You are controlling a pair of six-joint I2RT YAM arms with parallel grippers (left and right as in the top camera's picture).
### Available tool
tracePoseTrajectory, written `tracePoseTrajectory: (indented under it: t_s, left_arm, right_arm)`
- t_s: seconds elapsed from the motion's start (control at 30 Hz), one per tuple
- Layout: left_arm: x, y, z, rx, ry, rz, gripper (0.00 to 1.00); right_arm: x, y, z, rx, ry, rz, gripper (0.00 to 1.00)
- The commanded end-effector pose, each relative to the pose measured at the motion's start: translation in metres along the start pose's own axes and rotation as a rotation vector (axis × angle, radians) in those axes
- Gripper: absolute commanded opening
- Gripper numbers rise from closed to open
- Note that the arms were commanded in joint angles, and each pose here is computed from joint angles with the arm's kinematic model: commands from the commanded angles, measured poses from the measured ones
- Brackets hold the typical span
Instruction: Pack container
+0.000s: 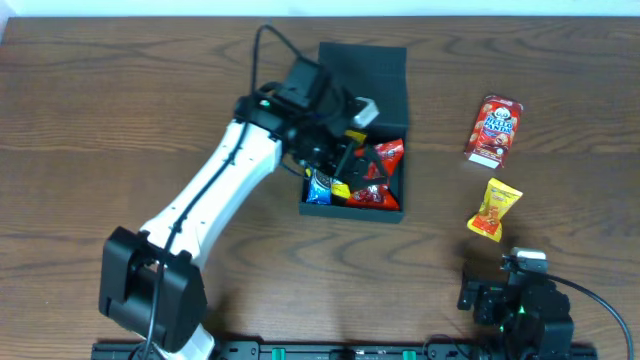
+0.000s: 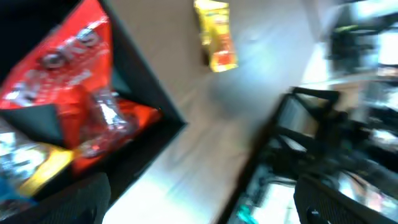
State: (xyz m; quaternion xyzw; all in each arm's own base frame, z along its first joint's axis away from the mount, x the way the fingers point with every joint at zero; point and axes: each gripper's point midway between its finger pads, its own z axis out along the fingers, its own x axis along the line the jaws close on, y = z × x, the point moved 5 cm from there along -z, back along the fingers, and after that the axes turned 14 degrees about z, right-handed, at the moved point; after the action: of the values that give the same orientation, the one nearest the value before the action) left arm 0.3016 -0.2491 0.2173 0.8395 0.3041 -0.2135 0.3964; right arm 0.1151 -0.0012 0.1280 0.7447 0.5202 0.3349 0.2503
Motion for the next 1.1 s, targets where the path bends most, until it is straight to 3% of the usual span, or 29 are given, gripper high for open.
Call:
tracePoseTrajectory:
  t_s: [0.0, 0.27, 1.07]
  left_arm:
    - [-0.008, 0.005, -0.016, -0.132, -0.269, 0.019, 0.95]
    - [0.036, 0.019, -0.019, -0.239, -0.404, -0.1, 0.95]
    - [0.117, -0.016, 0.025, -0.169, -0.319, -0.327, 0.95]
  right_arm:
    - [-0.002, -0.001, 0.0, 0.0, -0.009, -0.002, 0.99]
    - [-0.002, -0.001, 0.0, 0.0, -0.009, -0.001, 0.99]
    - [-0.002, -0.001, 0.0, 0.0, -0.009, -0.002, 0.99]
